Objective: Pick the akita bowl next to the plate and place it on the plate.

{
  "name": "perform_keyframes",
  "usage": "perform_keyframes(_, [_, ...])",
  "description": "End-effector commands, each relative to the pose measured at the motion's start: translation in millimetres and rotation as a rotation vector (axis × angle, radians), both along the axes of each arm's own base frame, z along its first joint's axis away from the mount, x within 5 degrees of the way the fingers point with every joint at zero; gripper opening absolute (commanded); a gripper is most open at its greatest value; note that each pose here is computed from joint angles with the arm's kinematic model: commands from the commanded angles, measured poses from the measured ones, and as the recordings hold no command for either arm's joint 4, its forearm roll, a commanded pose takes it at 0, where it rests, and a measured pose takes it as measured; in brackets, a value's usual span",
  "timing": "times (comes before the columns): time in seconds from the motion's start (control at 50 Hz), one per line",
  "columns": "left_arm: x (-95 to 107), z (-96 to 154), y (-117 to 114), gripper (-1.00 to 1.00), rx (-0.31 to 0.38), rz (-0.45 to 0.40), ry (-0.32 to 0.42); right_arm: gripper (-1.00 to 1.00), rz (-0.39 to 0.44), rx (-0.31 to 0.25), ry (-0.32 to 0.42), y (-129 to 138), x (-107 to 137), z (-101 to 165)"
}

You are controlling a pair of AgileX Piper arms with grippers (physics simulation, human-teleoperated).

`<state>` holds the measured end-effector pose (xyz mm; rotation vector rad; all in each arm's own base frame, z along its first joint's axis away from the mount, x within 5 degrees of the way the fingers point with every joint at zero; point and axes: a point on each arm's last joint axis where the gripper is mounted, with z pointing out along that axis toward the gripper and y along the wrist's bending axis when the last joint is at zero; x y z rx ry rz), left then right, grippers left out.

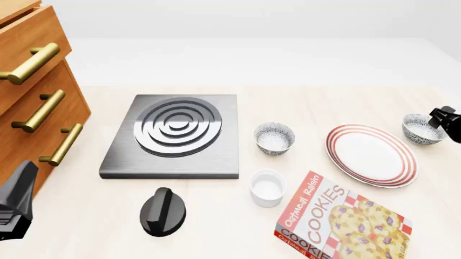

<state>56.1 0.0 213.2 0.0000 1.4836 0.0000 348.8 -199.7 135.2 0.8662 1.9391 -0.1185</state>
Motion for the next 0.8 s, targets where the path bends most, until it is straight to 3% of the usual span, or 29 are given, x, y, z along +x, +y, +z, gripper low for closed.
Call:
perform_keyframes(0.02, [0,0,0,1.0,0.0,0.0,0.0,1.0,-0.002,0.008,0.01,-1,1,-5])
perform_keyframes(0.8, [0,0,0,1.0,0.0,0.0,0.0,1.0,0.0,0.039,0.042,1,5,-27])
